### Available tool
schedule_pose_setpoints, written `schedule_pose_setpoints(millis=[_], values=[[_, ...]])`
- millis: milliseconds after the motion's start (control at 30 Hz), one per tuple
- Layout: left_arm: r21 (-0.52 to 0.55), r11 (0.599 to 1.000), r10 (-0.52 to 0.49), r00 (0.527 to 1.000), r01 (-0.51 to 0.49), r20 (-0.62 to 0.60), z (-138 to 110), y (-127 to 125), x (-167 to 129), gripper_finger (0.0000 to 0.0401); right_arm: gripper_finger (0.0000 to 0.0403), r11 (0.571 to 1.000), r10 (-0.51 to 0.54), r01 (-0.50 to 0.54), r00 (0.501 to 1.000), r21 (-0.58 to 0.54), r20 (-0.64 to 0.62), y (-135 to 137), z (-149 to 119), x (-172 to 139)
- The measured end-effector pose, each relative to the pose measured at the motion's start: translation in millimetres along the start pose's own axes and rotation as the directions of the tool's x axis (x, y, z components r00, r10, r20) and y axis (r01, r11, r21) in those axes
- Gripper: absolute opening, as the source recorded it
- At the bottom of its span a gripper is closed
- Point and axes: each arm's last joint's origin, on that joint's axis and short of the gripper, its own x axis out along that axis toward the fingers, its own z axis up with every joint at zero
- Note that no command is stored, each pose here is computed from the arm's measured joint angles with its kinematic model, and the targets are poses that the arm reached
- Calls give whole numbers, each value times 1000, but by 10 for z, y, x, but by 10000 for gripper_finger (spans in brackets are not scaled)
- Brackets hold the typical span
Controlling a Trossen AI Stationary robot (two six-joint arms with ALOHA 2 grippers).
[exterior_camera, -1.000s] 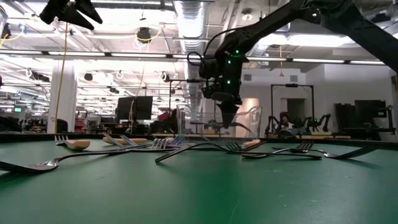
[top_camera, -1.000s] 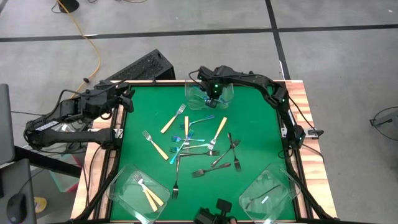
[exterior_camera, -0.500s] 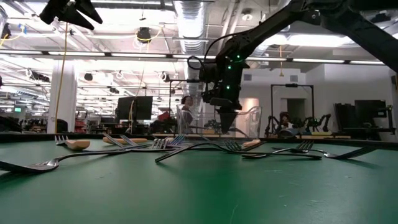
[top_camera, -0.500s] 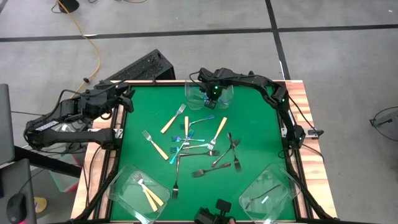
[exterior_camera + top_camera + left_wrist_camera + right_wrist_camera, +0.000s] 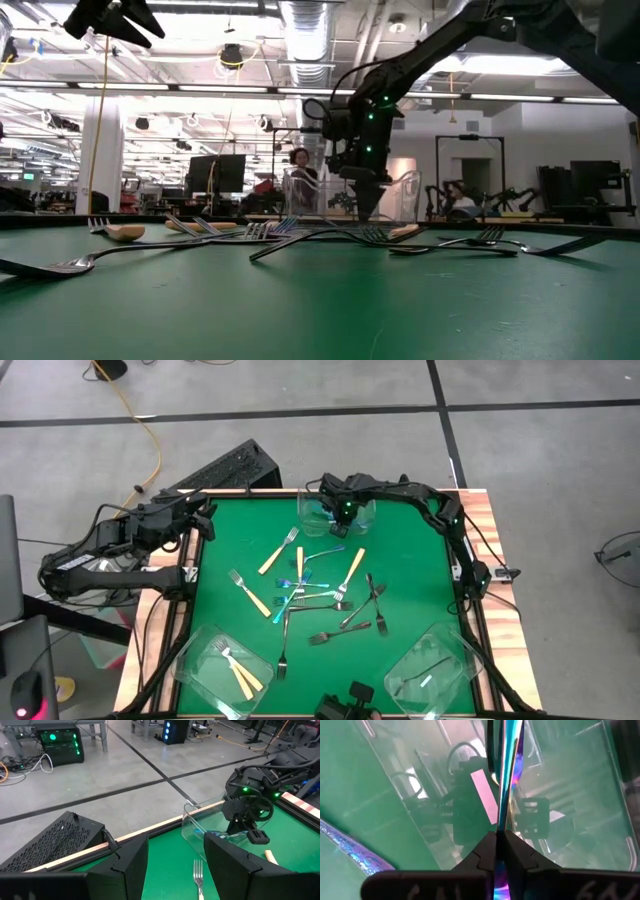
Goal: Sort silverware by color (type)
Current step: Put the blue fork into the top transparent bin, then put the black fork into the bottom right transparent bin
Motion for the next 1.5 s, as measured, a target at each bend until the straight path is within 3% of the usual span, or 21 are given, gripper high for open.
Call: schedule_pose_setpoints(millis=[333,700,867,1033,1133,1300,1500], values=[[2,1000,0,1000,0,0,0,-1,1,176,49,1000,2,-2,1000,5,9,0,8,0],[-4,1000,-7,1000,7,-4,-1,-2,0,176,140,999,50,-51,999,7,17,10,10,-2],[-4,1000,-8,1000,8,-4,-1,-2,0,176,160,999,49,-49,998,-8,32,-2,65,-98],[-17,1000,-19,1000,18,-6,1,-7,1,176,161,999,39,-38,995,-21,91,-28,195,-313],[-23,996,-83,996,83,-9,20,-36,-1,176,161,998,35,-30,993,-46,117,-45,271,-503],[7,979,-205,979,205,-19,63,-142,46,176,159,995,31,-17,989,-94,144,-74,365,-1062],[51,977,-205,976,209,-76,48,-289,211,176,151,995,17,8,970,-100,242,-76,265,-1752]])
